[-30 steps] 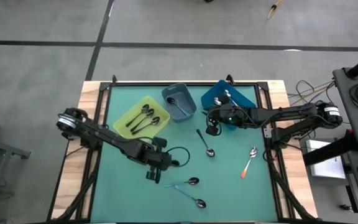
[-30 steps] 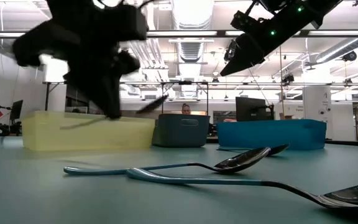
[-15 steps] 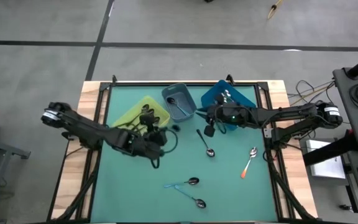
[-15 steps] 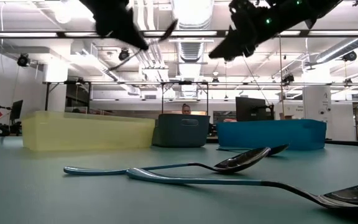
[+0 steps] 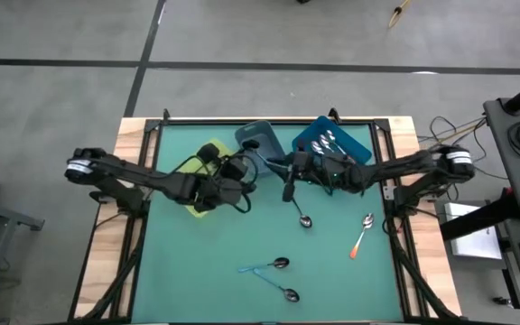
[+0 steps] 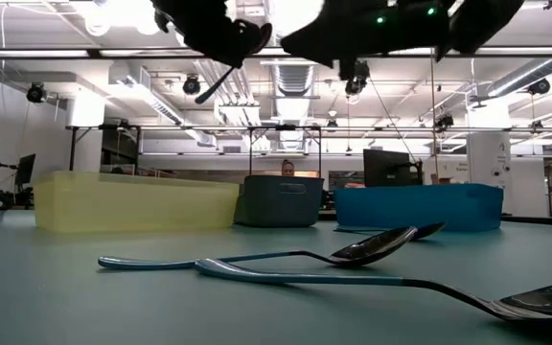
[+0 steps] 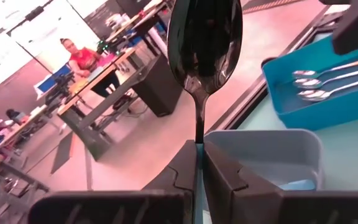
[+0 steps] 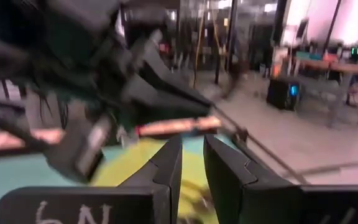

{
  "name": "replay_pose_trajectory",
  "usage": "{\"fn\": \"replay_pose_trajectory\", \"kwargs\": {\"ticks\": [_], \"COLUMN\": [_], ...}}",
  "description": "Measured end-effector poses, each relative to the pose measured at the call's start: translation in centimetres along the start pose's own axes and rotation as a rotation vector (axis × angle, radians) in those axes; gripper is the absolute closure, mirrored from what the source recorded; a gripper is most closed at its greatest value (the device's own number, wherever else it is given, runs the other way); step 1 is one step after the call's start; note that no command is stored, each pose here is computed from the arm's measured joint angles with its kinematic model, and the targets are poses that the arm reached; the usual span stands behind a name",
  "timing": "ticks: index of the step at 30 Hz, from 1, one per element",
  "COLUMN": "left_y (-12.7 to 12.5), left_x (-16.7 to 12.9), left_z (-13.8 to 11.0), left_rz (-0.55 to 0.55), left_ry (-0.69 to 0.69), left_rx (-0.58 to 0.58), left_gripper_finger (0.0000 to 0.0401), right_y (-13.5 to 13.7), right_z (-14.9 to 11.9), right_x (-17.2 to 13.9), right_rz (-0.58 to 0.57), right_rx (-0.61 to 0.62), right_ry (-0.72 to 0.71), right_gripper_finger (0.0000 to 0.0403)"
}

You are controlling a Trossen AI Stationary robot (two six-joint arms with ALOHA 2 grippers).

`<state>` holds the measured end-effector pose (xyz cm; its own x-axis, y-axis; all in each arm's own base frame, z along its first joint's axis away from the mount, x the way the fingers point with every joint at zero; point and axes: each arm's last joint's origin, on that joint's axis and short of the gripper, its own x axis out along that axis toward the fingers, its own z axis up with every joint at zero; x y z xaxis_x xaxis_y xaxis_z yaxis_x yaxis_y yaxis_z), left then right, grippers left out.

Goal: Sort silverware by color (type)
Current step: Put the blue spoon into the dark blue bin

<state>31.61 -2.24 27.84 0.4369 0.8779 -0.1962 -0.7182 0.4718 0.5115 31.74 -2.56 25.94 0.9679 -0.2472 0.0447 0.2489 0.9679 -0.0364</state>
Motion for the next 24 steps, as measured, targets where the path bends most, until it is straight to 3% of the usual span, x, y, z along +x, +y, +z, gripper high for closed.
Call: {"fn": "replay_pose_trajectory", "kwargs": {"ticks": [4, 11, 24], "left_y": [-0.1, 0.2, 0.7], "left_x": [0.6, 0.5, 1.4], "left_z": [-0.2, -0.4, -0.4], "left_rz": [-0.006, 0.036, 0.079], "left_ry": [0.013, 0.025, 0.042], "left_rx": [0.029, 0.089, 0.070], "left_gripper_finger": [0.0401, 0.0401, 0.0401], "right_y": [0.2, 0.3, -0.3], "right_z": [-1.2, -2.2, -1.4], "right_x": [1.3, 2.7, 4.5], "right_rz": [-0.043, -0.085, -0.245], "right_rx": [0.026, 0.004, -0.025], "right_ry": [-0.123, -0.214, -0.228], "right_gripper_finger": [0.0344, 0.0338, 0.0227]}}
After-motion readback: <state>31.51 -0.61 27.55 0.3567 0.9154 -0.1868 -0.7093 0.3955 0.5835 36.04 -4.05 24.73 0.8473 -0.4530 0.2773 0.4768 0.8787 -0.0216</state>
